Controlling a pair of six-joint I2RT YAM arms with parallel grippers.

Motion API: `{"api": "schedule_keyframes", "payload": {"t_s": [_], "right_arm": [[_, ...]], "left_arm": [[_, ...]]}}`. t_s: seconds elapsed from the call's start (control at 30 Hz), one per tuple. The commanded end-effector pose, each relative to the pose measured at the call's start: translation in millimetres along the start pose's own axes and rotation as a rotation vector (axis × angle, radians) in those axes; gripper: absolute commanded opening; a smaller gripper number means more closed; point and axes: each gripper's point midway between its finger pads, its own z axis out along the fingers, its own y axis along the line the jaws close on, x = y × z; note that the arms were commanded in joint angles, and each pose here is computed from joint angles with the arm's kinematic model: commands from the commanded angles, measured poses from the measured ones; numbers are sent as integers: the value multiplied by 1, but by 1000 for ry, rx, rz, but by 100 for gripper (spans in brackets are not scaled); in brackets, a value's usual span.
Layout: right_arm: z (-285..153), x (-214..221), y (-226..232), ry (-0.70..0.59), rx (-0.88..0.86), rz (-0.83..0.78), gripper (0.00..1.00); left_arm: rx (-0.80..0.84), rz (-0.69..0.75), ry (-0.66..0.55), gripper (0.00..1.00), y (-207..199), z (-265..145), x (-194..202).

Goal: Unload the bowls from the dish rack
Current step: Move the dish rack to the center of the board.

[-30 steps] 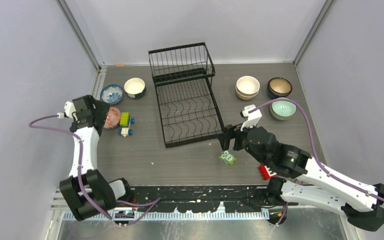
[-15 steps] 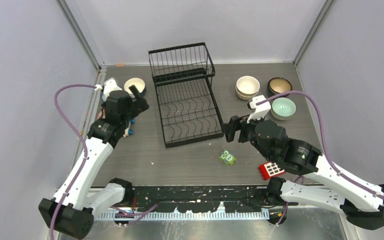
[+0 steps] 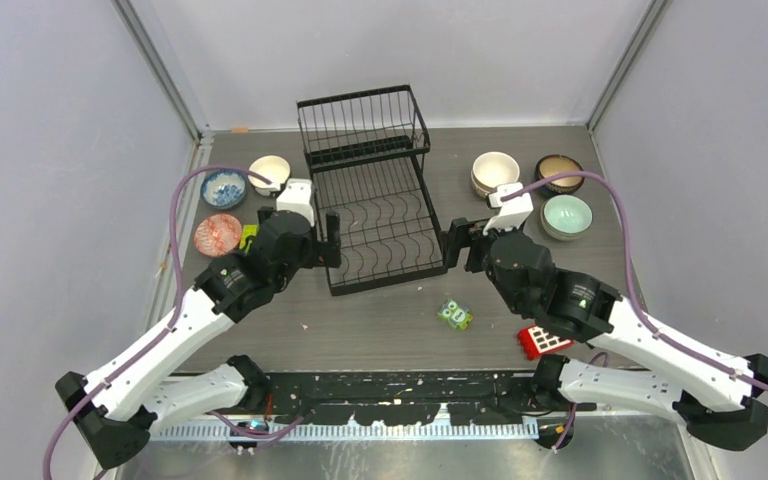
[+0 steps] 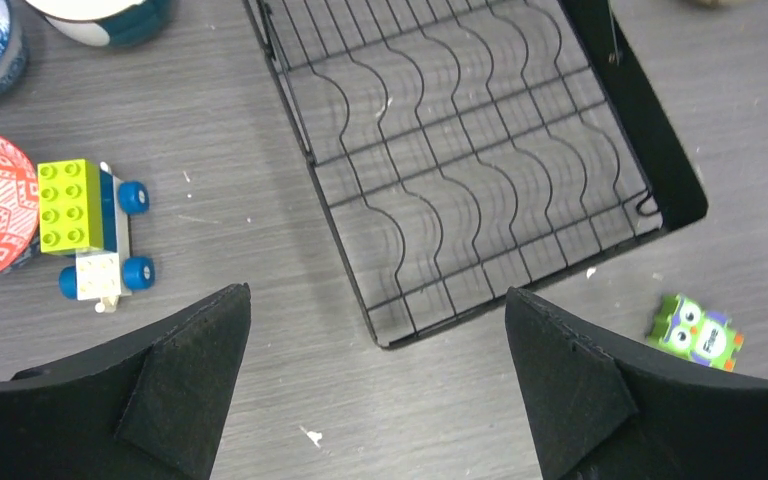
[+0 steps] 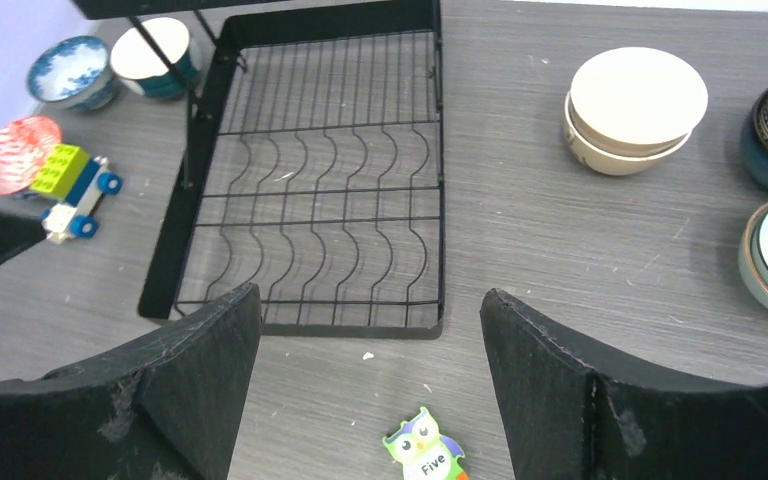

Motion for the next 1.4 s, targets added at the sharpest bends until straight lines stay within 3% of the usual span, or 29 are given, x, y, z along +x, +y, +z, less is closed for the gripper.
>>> {"api": "schedule_keyframes", "payload": {"t_s": [0.0, 0.2, 0.33, 0.5, 0.7, 0.83, 1.03, 1.37], "right_arm": [[15, -4, -11, -90, 123, 104, 84], [38, 13, 9, 19, 93, 135, 84], [40, 0, 15, 23, 58, 188, 84], [50, -17, 0, 95, 17, 303, 84], [31, -79, -23, -27, 56, 298, 85], [28, -86, -31, -58, 70, 241, 86], [54, -24, -59, -13, 223, 203, 86], [116, 82, -60, 245, 248, 188, 79]], "left_arm": [[22, 63, 73, 100, 1, -11, 15], [14, 72, 18, 100, 14, -23, 14], [-54, 112, -33, 100, 32, -30, 3], [-4, 71, -10, 100, 19, -25, 7], [-74, -57, -53, 100, 25, -22, 0], [-101, -47, -53, 100, 30, -18, 5], [-71, 24, 69, 100, 21, -6, 34], [51, -124, 125, 100, 3, -4, 74]]}}
